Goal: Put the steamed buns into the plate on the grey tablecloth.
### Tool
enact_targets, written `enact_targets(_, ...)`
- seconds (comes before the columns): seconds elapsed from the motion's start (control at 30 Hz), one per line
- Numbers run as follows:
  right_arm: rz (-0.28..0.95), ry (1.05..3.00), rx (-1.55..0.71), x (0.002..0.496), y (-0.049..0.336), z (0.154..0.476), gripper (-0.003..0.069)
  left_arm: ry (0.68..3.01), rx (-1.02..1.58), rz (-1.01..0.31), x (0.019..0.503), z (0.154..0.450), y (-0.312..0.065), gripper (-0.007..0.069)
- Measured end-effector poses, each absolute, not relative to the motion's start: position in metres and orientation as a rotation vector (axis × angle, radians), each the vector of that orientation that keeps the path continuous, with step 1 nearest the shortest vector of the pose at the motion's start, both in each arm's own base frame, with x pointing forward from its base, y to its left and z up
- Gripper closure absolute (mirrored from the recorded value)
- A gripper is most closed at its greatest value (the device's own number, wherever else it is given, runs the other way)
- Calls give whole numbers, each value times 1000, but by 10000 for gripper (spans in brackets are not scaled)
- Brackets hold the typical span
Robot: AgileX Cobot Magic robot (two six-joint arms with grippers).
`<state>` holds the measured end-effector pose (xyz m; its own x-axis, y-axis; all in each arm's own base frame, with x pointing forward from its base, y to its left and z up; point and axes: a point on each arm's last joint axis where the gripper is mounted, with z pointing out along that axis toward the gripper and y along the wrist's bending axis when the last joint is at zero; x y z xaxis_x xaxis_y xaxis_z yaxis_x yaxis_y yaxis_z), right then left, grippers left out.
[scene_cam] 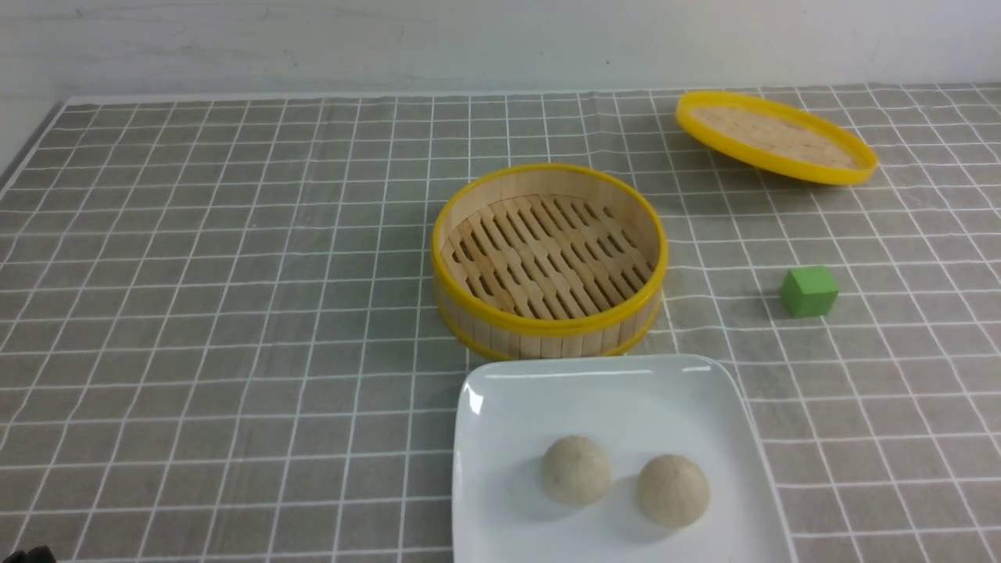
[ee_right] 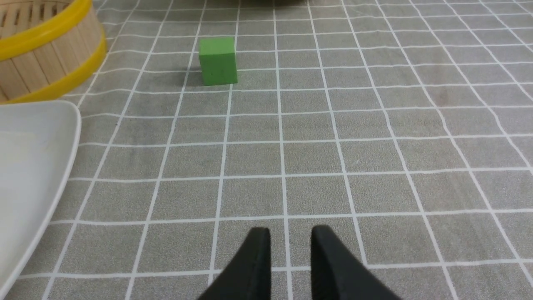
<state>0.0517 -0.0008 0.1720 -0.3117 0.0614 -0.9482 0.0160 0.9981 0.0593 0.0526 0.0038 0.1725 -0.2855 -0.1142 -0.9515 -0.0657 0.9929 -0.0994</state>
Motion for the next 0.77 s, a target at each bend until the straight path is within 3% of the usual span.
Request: enact_targets(0.77,45,1888,56,52,-1,172,453,1862,-128,-44,53,172,4,506)
